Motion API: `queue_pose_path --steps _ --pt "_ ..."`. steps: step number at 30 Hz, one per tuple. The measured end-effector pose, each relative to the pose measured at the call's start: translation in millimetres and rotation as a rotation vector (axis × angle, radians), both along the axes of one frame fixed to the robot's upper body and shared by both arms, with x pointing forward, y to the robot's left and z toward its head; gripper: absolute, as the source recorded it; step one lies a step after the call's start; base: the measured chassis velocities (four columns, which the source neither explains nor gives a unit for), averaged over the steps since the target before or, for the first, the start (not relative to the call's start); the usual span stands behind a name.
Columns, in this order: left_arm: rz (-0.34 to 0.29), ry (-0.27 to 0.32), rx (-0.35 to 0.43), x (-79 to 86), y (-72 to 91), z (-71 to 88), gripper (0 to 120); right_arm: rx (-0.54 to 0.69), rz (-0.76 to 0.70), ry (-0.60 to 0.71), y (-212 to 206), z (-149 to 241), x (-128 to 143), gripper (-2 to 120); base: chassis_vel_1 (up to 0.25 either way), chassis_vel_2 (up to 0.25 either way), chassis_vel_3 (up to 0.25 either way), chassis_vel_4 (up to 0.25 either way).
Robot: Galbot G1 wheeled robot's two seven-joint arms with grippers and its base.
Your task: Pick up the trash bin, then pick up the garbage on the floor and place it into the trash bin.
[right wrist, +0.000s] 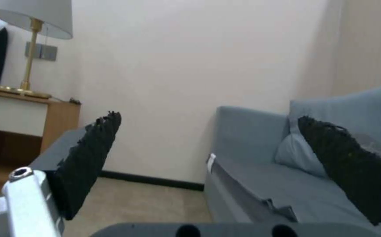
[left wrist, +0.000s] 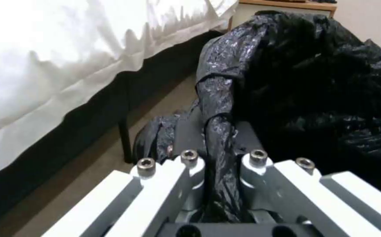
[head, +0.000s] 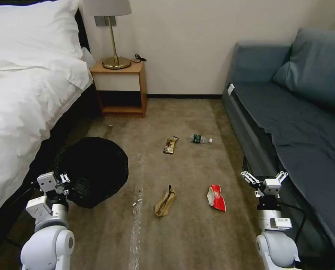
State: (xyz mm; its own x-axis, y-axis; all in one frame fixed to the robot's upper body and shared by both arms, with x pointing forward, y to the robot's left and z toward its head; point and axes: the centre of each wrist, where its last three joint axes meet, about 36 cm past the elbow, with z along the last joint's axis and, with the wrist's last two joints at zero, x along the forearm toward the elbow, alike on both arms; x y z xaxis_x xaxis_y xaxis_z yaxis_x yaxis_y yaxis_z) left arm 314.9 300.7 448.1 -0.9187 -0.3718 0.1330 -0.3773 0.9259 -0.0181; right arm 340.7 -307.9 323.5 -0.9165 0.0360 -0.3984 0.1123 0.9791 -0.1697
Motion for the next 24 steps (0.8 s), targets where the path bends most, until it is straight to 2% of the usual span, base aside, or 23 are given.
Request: queue_pose_path --steps 8,15,18,20,21,24 --pt "0.007 0.010 -0.002 0.1 2.6 -6.0 4 -0.046 0.000 -0.032 6 -7 7 100 -0.031 0.045 0.037 -0.041" --pt "0.002 0.018 -0.009 -0.3 1.3 -10.8 4 -0.017 -0.021 0.034 19 3 33 100 0.000 0.000 0.000 0.000" --pt "-0.020 0.017 -0.020 4.3 -5.5 -12.6 4 0.015 -0.033 0.110 10 0 45 100 0.000 0.000 0.000 0.000" --pt "-0.055 0.019 -0.024 13.8 -14.7 -14.8 4 0.034 -0.063 0.172 -3 -5 46 100 0.000 0.000 0.000 0.000" --pt "-0.055 0.019 -0.024 13.8 -14.7 -14.8 4 0.034 -0.063 0.172 -3 -5 46 100 0.000 0.000 0.000 0.000" --pt "-0.076 0.026 -0.017 14.4 -22.1 -15.7 4 0.090 -0.083 0.304 -10 -17 52 100 0.000 0.000 0.000 0.000"
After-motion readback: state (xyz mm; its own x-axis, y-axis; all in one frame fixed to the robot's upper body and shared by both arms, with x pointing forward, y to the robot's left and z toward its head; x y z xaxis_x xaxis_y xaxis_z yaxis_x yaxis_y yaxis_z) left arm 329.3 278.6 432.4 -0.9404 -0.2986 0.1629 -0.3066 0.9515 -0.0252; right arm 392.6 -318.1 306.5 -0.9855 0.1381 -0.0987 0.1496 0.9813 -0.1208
